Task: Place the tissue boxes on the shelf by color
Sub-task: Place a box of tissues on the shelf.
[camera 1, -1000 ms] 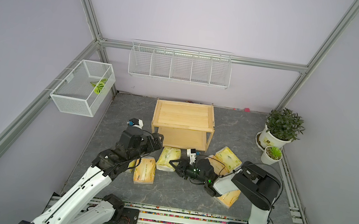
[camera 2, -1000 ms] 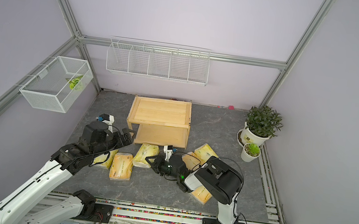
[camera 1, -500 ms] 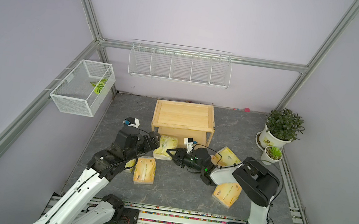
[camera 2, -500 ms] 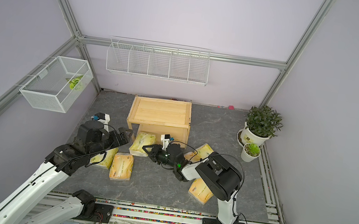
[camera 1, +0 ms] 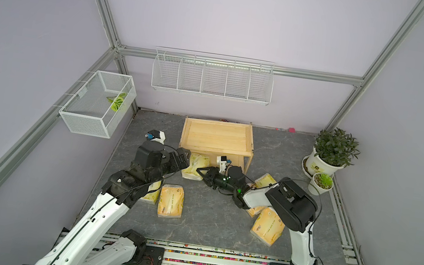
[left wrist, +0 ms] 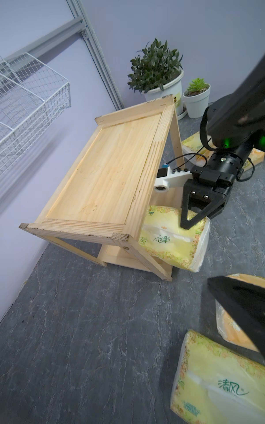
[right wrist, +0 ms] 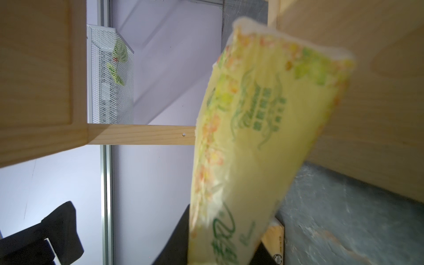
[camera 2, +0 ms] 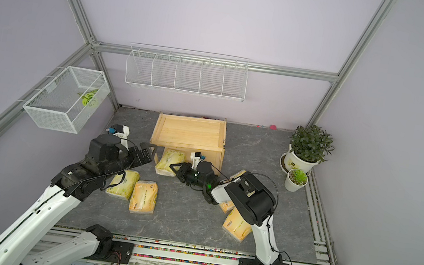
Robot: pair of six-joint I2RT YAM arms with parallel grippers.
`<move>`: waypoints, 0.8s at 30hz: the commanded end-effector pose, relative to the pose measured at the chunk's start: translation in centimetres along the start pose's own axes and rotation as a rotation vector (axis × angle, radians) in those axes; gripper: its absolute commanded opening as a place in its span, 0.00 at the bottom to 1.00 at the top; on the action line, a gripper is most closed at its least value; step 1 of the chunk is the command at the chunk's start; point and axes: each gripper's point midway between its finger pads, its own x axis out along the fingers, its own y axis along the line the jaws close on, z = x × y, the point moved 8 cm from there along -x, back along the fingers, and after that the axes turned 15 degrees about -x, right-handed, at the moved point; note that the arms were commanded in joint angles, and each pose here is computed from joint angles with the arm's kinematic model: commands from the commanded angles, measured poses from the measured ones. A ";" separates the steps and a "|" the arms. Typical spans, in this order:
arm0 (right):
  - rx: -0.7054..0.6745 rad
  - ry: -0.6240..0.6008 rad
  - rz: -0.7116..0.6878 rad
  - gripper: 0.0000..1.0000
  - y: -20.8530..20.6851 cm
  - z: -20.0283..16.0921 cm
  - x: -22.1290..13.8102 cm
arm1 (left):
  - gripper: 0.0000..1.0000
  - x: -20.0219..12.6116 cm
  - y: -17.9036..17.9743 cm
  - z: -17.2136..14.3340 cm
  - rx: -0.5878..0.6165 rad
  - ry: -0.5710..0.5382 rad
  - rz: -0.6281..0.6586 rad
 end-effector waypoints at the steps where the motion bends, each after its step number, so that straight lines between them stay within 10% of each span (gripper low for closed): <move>1: -0.028 -0.014 0.012 0.30 -0.6 0.7 0.6 | 1.00 0.2 -0.9 1.8 0.008 -0.033 -0.018; 24: -0.015 -0.084 -0.034 0.32 -3.0 3.2 2.4 | 1.00 10.2 0.0 8.9 0.006 0.127 0.050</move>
